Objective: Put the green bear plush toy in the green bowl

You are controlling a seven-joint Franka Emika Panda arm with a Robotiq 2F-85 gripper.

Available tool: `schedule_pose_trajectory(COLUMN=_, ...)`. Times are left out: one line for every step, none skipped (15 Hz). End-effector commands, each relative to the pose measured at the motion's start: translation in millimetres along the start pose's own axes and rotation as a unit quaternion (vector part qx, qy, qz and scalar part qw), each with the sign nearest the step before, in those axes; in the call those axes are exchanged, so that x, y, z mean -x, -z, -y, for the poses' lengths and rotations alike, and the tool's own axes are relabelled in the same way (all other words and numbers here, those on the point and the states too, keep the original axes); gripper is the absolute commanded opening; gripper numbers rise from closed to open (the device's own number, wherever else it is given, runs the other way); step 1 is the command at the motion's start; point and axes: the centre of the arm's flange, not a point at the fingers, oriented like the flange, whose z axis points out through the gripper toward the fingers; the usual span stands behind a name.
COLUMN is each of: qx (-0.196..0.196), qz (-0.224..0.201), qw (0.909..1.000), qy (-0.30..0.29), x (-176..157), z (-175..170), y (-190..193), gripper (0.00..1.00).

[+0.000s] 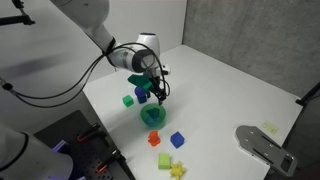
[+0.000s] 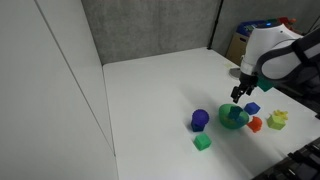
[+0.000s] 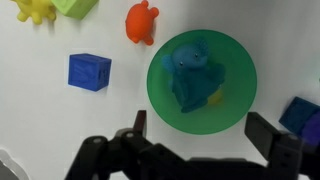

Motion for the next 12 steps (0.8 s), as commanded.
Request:
schedule_pose_trajectory(qx=0.008, qz=-0.008, qw=0.9998, qy=-0.013, x=7, z=-7, y=46, gripper=1.0)
schedule_pose_trajectory(qx=0.008, qz=-0.01, qw=0.9998, qy=-0.014, x=8, z=-9, y=56, gripper=1.0)
schedule_pose_trajectory(qx=0.007, qz=-0.01, qw=0.9998, qy=-0.014, x=11, z=-10, y=67, gripper=1.0)
schedule_pose_trajectory(qx=0.006, qz=-0.011, qw=0.9998, qy=-0.016, x=14, z=-11, y=78, gripper=1.0)
schedule_pose_trajectory(qx=0.006, qz=-0.011, qw=0.9998, qy=-0.017, x=17, z=-13, y=89, gripper=1.0)
schedule_pose_trajectory(qx=0.003, qz=-0.007, qw=0.9998, qy=-0.019, x=19, z=-15, y=99, gripper=1.0)
schedule_pose_trajectory(qx=0.001, qz=-0.005, qw=0.9997, qy=-0.022, x=21, z=-18, y=109, gripper=1.0)
schedule_pose_trajectory(qx=0.0, qz=-0.002, qw=0.9997, qy=-0.026, x=24, z=-20, y=118, gripper=1.0)
schedule_pose_trajectory(qx=-0.001, qz=-0.002, qw=0.9996, qy=-0.03, x=27, z=-24, y=129, gripper=1.0)
schedule_pose_trajectory(qx=-0.003, qz=-0.002, qw=0.9994, qy=-0.034, x=32, z=-28, y=139, gripper=1.0)
schedule_pose_trajectory(qx=-0.007, qz=-0.003, qw=0.9992, qy=-0.039, x=37, z=-34, y=151, gripper=1.0)
schedule_pose_trajectory(qx=-0.012, qz=-0.005, qw=0.9989, qy=-0.045, x=42, z=-39, y=163, gripper=1.0)
